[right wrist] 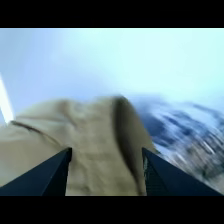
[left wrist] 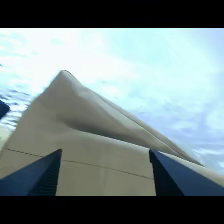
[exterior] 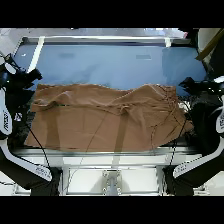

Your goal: Fold the clothes and pants, and hang the long-sleeved shirts on hangers.

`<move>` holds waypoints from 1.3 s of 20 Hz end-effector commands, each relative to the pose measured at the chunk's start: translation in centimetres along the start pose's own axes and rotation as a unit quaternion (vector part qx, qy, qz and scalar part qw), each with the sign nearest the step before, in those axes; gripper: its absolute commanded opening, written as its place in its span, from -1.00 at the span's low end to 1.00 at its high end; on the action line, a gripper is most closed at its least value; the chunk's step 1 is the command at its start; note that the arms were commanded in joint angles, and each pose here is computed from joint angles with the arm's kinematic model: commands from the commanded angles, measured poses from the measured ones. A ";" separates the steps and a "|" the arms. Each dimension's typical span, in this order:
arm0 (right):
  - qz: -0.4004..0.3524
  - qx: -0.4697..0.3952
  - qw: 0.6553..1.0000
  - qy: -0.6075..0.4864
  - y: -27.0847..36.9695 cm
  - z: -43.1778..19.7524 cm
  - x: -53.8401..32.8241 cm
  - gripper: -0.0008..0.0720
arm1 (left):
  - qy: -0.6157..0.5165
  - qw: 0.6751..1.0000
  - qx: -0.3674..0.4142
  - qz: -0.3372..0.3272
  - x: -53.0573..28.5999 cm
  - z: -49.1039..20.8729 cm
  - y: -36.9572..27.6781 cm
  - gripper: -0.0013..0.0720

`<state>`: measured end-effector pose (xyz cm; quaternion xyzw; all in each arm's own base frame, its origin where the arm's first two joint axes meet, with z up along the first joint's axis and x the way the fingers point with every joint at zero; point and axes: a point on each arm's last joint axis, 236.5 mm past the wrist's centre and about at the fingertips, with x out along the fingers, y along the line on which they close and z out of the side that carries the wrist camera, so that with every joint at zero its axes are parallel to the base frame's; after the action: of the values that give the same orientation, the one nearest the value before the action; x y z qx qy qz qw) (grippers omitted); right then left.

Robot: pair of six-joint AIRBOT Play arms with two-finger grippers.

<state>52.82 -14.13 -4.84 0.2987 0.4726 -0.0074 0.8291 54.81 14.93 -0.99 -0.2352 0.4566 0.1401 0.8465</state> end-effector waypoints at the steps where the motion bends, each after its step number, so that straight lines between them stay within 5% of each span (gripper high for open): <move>1: 0.018 -0.021 0.999 0.030 1.4 -0.4 3.7 0.39 | 0.016 1.000 -0.015 0.006 1.0 -0.3 1.3 0.65; 5: 0.022 -0.023 0.998 0.061 1.8 -2.2 5.8 0.36 | 0.029 0.999 0.012 0.009 2.1 -1.1 1.8 0.65; 9: 0.028 -0.032 0.998 0.052 2.9 -1.3 5.5 -0.77 | 0.042 0.999 0.007 0.015 3.5 -1.9 2.8 0.64; 10: 0.028 -0.036 0.998 0.045 3.1 -0.8 5.2 -0.88 | 0.045 0.999 0.006 0.016 3.9 -2.0 3.0 0.64; 21: -0.020 -0.001 0.999 -0.045 1.8 5.4 2.7 -0.89 | -0.019 1.000 -0.009 0.003 5.9 1.1 3.2 0.52; 26: -0.021 -0.009 0.999 -0.036 2.3 4.9 2.9 -0.89 | -0.005 0.998 -0.019 -0.056 8.5 0.7 0.8 0.52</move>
<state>58.78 -14.01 -4.26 0.2824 0.4496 -0.0281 0.8470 58.51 17.18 -7.13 -0.2541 0.4397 0.1236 0.8525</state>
